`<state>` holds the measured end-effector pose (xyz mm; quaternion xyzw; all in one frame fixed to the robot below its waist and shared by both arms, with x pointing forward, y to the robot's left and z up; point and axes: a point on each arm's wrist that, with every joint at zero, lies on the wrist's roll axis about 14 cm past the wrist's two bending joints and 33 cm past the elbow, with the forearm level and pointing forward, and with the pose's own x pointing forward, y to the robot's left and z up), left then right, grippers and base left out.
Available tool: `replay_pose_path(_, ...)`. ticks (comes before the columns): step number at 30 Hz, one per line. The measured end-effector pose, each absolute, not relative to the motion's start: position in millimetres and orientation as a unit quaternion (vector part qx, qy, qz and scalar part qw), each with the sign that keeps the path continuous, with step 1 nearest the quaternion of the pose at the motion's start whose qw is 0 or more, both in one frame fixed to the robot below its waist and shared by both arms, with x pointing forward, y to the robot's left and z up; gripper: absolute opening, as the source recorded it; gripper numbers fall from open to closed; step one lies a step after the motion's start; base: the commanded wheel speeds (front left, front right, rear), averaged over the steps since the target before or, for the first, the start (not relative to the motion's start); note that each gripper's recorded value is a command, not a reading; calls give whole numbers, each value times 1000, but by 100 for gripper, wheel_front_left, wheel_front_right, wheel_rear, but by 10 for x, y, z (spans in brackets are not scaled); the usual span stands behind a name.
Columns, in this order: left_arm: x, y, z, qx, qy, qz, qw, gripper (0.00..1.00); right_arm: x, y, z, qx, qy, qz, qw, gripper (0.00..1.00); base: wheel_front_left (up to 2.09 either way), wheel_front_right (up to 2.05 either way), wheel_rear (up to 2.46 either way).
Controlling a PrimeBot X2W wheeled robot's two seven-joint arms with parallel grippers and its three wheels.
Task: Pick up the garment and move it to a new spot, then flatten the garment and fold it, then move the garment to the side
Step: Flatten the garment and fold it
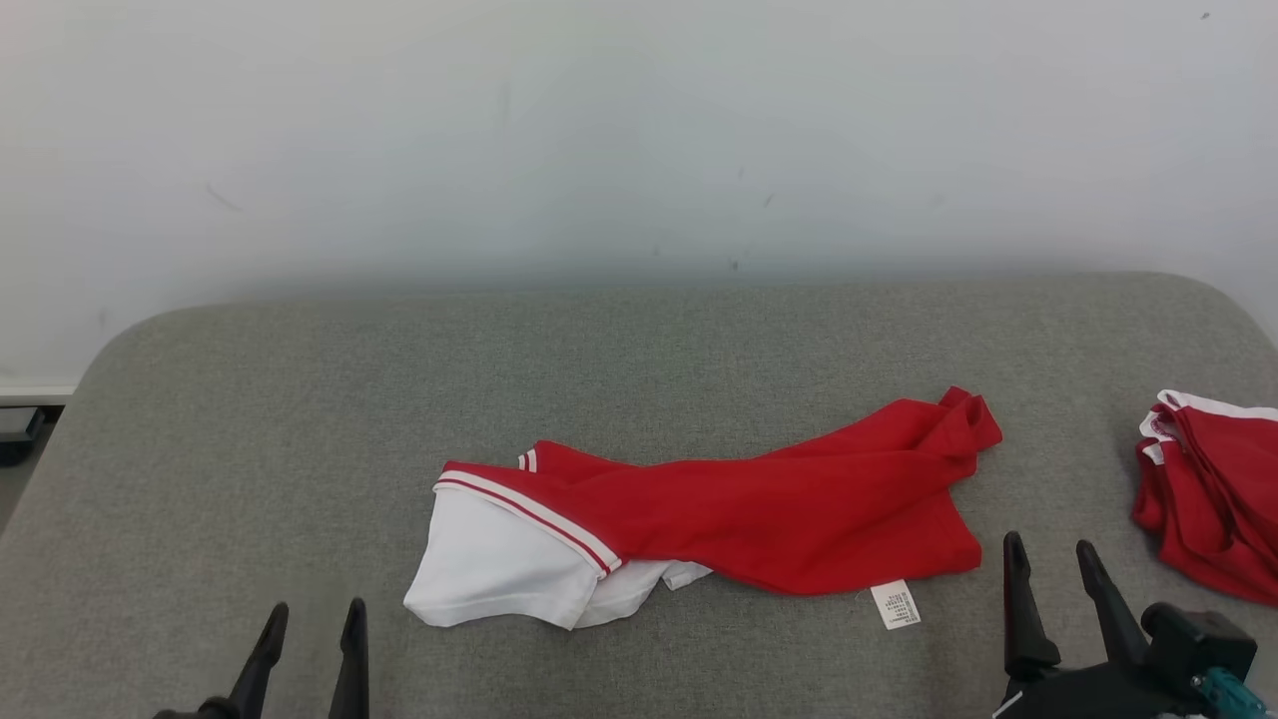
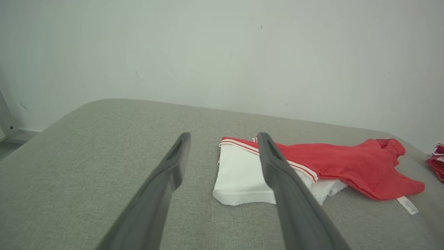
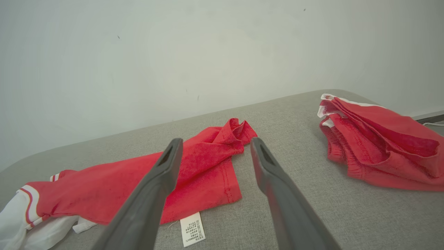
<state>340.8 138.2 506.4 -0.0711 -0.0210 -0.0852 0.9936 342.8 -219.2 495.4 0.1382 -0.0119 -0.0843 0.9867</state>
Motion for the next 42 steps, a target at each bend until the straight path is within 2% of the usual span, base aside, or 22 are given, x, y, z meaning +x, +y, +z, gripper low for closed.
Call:
replay_pose_path(27, 3328, 1362, 4800, -60, 25, -99, 993, 100, 3389, -2153, 4850, 138, 4, -83, 987, 100, 0, 0, 0)
replay_pose_path(35, 3508, 1275, 4671, -57, 75, -124, 988, 100, 3397, -2085, 4527, 142, 93, -74, 983, 100, 0, 0, 0)
replay_pose_path(42, 3716, 1155, 4476, -68, 152, -145, 975, 100, 3649, -2124, 4488, 109, 150, -50, 981, 100, 0, 0, 0)
